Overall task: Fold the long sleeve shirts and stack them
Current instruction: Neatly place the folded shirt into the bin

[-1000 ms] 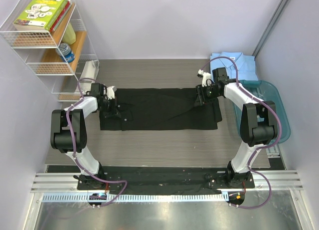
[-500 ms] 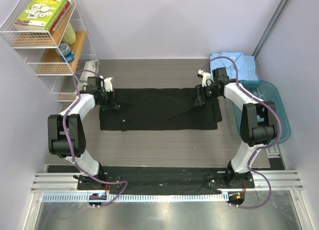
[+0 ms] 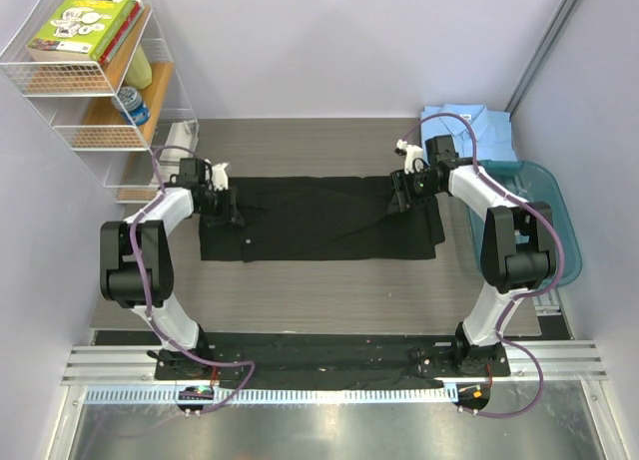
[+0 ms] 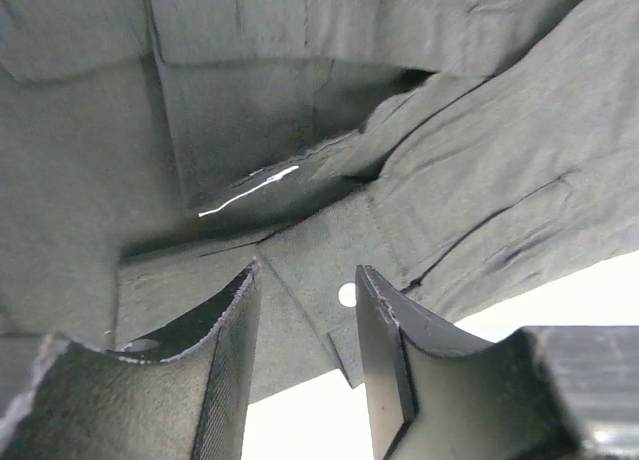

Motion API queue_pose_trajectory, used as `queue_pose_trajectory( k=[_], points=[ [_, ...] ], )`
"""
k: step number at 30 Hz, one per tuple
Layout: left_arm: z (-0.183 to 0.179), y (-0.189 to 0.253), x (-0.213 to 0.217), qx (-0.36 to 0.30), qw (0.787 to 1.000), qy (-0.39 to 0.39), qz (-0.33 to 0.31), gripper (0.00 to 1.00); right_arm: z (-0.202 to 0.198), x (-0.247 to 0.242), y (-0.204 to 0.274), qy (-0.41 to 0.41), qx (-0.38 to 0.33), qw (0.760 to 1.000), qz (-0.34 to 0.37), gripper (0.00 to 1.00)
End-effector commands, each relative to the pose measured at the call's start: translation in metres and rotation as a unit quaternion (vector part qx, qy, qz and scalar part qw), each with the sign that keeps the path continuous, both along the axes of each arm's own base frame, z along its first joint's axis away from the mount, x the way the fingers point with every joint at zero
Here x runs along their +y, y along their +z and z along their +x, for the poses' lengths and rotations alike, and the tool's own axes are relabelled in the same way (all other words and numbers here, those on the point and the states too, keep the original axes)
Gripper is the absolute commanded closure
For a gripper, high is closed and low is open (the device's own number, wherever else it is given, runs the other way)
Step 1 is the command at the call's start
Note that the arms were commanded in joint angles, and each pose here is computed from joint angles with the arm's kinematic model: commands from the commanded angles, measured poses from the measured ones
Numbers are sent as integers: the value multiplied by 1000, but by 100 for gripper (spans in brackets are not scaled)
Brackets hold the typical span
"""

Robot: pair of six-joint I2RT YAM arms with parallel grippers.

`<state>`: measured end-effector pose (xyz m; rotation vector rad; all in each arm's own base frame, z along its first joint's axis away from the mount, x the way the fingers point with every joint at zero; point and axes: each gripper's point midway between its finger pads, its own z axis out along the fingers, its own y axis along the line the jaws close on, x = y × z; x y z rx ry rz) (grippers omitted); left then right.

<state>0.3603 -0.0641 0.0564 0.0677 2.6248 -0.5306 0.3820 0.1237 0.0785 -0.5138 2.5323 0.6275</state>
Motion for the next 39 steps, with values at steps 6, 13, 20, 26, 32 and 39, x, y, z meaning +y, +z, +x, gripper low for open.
queue_pose_trajectory(
  k=[6, 13, 20, 26, 32, 39],
  points=[
    [4, -19, -7, 18, 1000, 1, -18, 60, 1, 0, 12, 5, -16, 1000, 4, 47],
    [-1, -33, -11, 30, 1000, 1, 0, 57, 2, 0, 11, 6, -16, 1000, 5, 47],
    [-4, -44, -10, 39, 999, -1, 10, 60, 3, 0, 11, 5, -16, 1000, 5, 47],
    [-4, -33, -16, 24, 1000, -10, -3, 88, -1, 1, 9, 7, -11, 1000, 7, 47],
    [0, -1, -19, -17, 1000, -22, -2, 100, 0, 1, 8, 8, -10, 1000, 9, 47],
    [5, 31, -23, -59, 998, -25, -5, 100, 2, 1, 10, 7, -12, 1000, 10, 47]
  ],
)
